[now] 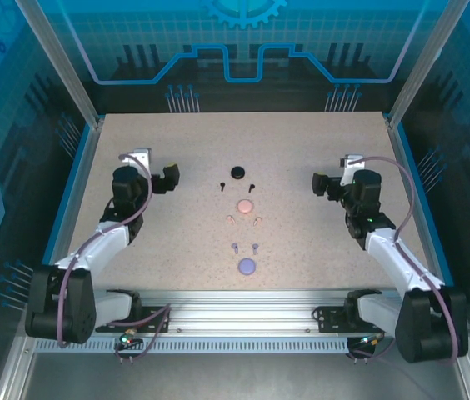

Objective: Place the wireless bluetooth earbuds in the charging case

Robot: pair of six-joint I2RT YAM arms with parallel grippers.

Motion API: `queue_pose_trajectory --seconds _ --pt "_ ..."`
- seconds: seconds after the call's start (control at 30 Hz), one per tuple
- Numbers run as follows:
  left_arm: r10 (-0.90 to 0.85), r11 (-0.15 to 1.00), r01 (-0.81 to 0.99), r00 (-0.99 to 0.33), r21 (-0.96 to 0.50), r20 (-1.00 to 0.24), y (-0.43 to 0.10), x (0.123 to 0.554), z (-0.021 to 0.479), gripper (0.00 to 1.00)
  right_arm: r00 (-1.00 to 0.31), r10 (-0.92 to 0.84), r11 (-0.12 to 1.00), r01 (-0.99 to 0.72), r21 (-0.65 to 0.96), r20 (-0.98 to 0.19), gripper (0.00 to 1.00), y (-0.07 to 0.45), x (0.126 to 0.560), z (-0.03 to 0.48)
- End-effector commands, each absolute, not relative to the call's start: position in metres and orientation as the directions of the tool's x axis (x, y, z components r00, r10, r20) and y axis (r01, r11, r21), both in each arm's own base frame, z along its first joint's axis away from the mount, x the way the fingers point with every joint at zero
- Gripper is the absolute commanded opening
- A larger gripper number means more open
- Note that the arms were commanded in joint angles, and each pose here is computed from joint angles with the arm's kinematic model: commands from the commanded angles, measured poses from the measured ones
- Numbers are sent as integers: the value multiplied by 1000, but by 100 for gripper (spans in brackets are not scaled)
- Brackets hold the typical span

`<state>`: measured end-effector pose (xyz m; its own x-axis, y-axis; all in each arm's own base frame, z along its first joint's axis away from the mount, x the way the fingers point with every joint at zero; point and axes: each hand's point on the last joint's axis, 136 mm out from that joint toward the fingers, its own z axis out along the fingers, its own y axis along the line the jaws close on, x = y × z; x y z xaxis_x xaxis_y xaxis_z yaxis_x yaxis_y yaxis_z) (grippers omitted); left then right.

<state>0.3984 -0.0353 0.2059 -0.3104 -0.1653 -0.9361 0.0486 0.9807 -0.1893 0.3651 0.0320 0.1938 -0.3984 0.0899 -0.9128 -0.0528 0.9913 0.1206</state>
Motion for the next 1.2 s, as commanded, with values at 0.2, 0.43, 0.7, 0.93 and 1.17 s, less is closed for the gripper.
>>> queue_pose_trajectory --seconds 0.2,0.43,0.7,0.93,1.17 --pt "-321 930 4 -475 -367 -819 -88 371 234 99 -593 -9 956 -241 167 -805 100 114 314 204" --pt "-396 891 -21 -525 -454 -753 -103 342 221 99 -741 -35 957 -218 190 -670 95 160 263 177" --pt "-456 862 -83 -558 -501 -693 -98 317 195 99 -830 -9 979 -121 165 -557 93 196 212 139" --pt "-482 843 -104 -582 -527 -655 -98 304 179 99 -868 -118 993 -116 -33 -482 93 234 179 114" --pt "-490 842 -119 -574 -526 -656 -92 296 175 99 -897 -156 985 -110 -133 -414 94 265 159 84"
